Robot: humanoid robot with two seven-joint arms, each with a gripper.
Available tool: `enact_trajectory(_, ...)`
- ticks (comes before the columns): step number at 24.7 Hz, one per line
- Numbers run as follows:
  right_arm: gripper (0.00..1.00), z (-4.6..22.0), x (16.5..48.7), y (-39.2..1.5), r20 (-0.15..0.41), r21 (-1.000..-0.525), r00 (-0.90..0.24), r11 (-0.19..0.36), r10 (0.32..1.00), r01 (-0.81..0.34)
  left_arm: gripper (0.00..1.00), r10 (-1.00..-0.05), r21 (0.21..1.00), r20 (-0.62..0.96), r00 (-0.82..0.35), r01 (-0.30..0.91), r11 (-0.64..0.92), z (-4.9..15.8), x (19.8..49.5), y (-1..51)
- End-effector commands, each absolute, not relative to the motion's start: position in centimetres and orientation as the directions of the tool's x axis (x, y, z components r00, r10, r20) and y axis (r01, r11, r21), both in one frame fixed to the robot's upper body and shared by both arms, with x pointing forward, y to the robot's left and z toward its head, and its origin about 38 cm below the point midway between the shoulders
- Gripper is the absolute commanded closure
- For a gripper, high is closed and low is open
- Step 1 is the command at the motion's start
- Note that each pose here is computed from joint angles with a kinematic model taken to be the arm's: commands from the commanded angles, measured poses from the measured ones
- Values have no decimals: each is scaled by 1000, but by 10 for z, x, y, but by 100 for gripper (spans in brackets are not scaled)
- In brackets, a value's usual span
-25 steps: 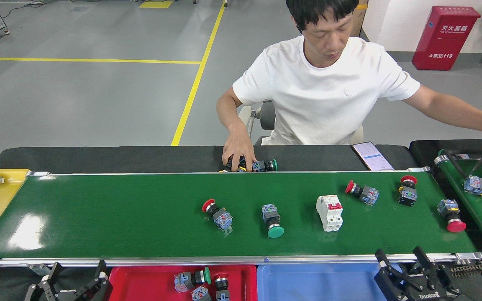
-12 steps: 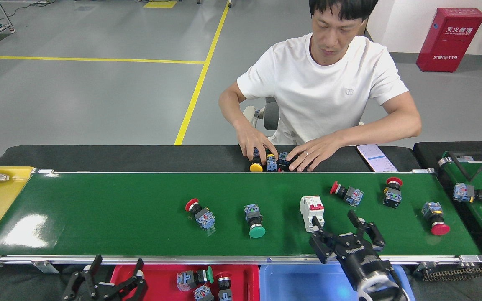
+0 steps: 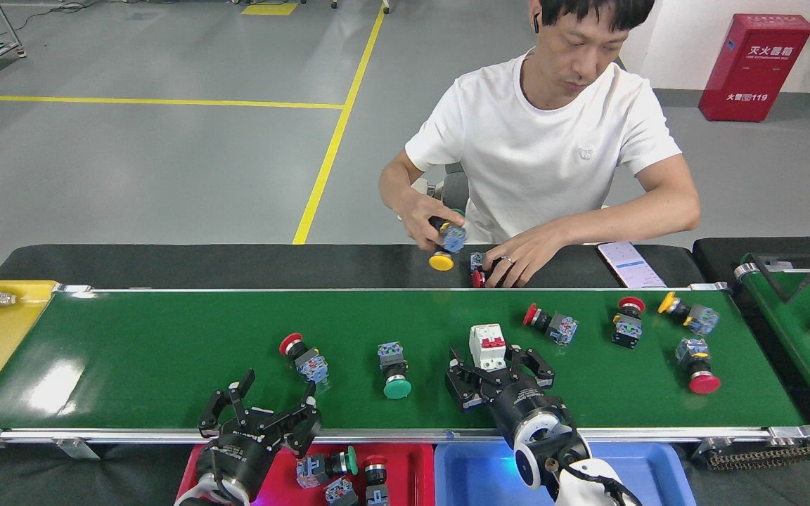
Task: Pick switch part from conveyor to tray
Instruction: 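Grasp the white circuit breaker with the right gripper, place it in the blue bin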
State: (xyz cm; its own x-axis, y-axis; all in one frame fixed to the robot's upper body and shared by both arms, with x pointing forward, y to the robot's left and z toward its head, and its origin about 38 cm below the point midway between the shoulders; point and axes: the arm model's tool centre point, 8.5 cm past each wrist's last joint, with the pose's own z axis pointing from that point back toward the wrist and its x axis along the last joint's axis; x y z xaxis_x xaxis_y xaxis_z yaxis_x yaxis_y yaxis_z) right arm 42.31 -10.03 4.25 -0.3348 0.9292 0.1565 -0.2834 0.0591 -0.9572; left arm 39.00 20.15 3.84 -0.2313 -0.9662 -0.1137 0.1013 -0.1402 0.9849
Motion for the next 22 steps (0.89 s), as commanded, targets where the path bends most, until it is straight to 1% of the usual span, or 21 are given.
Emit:
enact_trajectory(1,87,54,426,-97,157,-963,-393,53,906,-264,0,-967,986,-119,-226,88,-142,45,401,199)
enact_trajectory(2,89,58,425,-95,178,-963,-421,69,889,-261,0,-967,985,-118,-225,96,-142,44,406,199)
enact_trajectory(4,91,72,425,-99,234,-960,-456,128,859,-250,0,-970,983,-120,-214,110,-145,42,418,200)
enact_trajectory(5,91,76,424,-104,238,-960,-469,131,850,-249,0,-971,982,-120,-208,117,-147,41,421,202)
enact_trajectory(6,91,81,421,-110,239,-959,-491,125,837,-254,4,-971,981,-121,-208,125,-149,40,427,203)
enact_trajectory(7,91,86,417,-116,243,-959,-515,123,822,-255,12,-970,979,-128,-205,128,-156,41,432,205)
enact_trajectory(9,91,94,400,-131,267,-957,-581,143,769,-251,21,-970,973,-147,-195,146,-177,37,439,210)
enact_trajectory(10,91,97,391,-139,276,-957,-619,152,736,-246,37,-970,972,-151,-193,150,-181,35,440,212)
enact_trajectory(11,91,99,379,-150,276,-959,-670,150,689,-240,55,-969,970,-154,-192,158,-185,32,440,214)
enact_trajectory(12,90,95,360,-166,278,-960,-733,145,621,-241,72,-967,968,-160,-196,162,-193,31,439,219)
enact_trajectory(13,90,91,345,-179,280,-960,-771,140,572,-244,89,-966,965,-168,-194,166,-201,29,437,224)
enact_trajectory(14,89,86,334,-187,280,-959,-792,134,543,-248,92,-967,965,-167,-195,168,-201,28,437,225)
enact_trajectory(15,89,79,325,-204,295,-955,-777,138,556,-264,94,-968,966,-163,-189,169,-195,28,436,228)
enact_trajectory(17,89,64,309,-240,324,-943,-703,151,633,-298,96,-973,972,-132,-189,166,-164,28,432,229)
enact_trajectory(19,89,51,292,-262,346,-930,-646,156,680,-334,96,-980,984,-91,-179,137,-116,37,427,237)
enact_trajectory(20,88,45,285,-270,356,-923,-621,158,698,-351,96,-980,987,-89,-180,117,-111,43,421,244)
enact_trajectory(21,86,39,276,-278,367,-915,-598,159,713,-372,96,-977,988,-98,-192,95,-118,48,408,251)
enact_trajectory(22,82,34,269,-282,374,-908,-583,158,721,-387,96,-973,991,-104,-208,67,-120,54,393,257)
